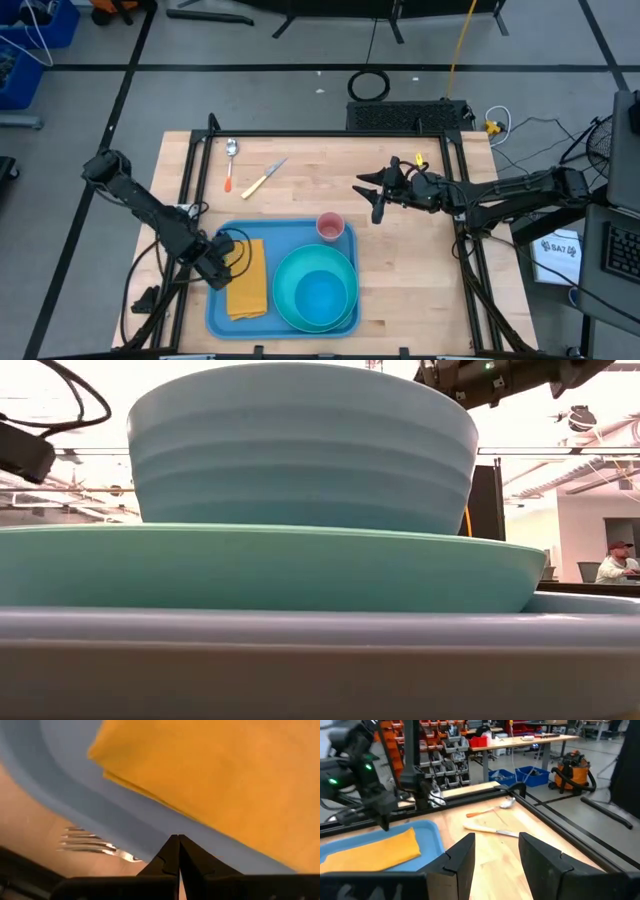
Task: Set up tray
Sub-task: Put the orange fork on the yellow napkin
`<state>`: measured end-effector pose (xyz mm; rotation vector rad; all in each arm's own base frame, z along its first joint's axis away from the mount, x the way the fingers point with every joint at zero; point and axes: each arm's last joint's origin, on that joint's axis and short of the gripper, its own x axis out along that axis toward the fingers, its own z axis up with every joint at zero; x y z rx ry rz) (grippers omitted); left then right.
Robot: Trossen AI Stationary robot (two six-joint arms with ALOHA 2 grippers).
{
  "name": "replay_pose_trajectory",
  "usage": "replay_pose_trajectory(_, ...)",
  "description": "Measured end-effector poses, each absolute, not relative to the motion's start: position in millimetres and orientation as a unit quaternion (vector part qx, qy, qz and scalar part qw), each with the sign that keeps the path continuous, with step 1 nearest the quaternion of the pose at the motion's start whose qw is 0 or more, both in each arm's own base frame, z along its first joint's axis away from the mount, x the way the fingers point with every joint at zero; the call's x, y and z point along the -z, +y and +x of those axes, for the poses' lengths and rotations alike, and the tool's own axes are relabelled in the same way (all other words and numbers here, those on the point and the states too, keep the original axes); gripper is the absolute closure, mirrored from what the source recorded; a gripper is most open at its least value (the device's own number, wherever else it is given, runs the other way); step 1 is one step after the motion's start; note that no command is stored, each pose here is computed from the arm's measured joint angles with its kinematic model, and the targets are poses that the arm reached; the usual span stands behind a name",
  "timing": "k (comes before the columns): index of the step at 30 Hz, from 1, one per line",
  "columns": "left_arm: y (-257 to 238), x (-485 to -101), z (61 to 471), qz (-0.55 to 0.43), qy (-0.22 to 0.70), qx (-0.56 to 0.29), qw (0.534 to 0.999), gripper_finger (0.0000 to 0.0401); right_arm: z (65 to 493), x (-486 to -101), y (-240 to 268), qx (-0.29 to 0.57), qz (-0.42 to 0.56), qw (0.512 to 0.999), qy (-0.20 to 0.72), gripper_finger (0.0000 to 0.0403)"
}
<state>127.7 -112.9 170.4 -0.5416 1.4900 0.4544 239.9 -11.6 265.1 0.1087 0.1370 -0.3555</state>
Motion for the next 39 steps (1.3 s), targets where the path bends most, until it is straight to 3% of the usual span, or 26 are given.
replay_pose_trajectory(6,-104,-178,108,-0.256,0.632,-0.313,0.661,0.0384,238,-259,-18,0.189,0.054,0.978,0.075,0.0261)
replay_pose_trajectory(14,-103,-181,108,-0.304,0.583,-0.349,0.668,0.0339,237,-255,-18,0.187,0.045,0.979,0.063,0.0261)
replay_pose_trajectory(21,-108,-177,106,-0.363,0.611,-0.391,0.585,0.0288,237,-255,-17,0.185,0.030,0.980,0.065,0.0261)
replay_pose_trajectory(28,-112,-176,105,-0.394,0.644,-0.408,0.513,0.0284,237,-255,-17,0.184,0.013,0.980,0.068,0.0261)
replay_pose_trajectory(39,-123,-159,114,-0.403,0.655,-0.447,0.457,0.0283,237,-255,-17,0.182,-0.004,0.981,0.072,0.0261)
